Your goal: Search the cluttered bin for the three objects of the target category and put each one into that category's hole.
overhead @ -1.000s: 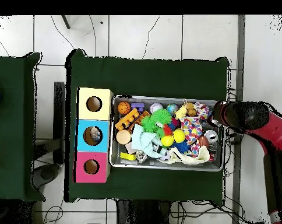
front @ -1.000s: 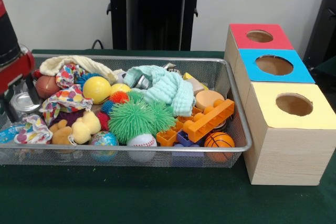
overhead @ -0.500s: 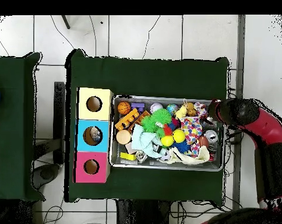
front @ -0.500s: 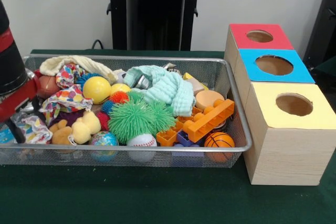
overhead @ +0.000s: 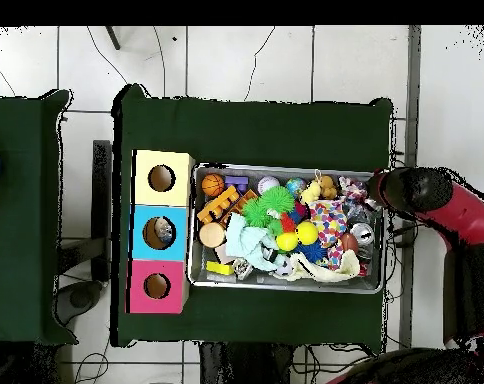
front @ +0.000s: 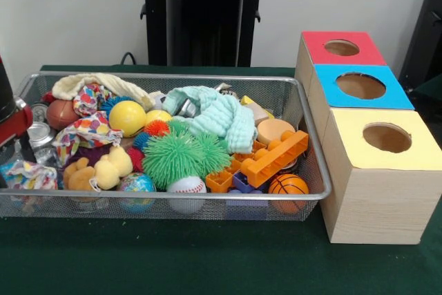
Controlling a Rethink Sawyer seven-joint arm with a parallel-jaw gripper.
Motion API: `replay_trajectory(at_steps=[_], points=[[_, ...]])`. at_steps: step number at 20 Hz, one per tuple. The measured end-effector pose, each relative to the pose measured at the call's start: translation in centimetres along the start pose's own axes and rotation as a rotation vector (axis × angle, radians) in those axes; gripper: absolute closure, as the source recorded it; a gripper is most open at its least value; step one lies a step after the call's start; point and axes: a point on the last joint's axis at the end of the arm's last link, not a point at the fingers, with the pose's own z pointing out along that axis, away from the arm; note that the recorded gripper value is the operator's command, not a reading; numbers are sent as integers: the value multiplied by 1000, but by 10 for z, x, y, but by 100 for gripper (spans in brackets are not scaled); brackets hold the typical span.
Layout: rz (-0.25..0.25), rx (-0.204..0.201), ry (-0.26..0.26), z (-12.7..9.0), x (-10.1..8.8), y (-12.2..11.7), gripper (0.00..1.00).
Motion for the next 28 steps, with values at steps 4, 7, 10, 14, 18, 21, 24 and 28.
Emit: replay_trajectory(at_steps=[4, 7, 10, 14, 18, 21, 24, 28], points=[[11, 10, 24, -6, 13, -3, 0], [20, 16, 37, -13, 20, -5, 0], [28, 18, 41, -17, 23, -6, 0], [36, 18, 41, -25, 19, -7, 0], [43, 19, 38, -30, 14, -8, 0], [48, 17, 33, -31, 10, -8, 0], [52, 10, 26, -31, 4, -6, 0], [57, -2, 25, -29, -2, -2, 0]])
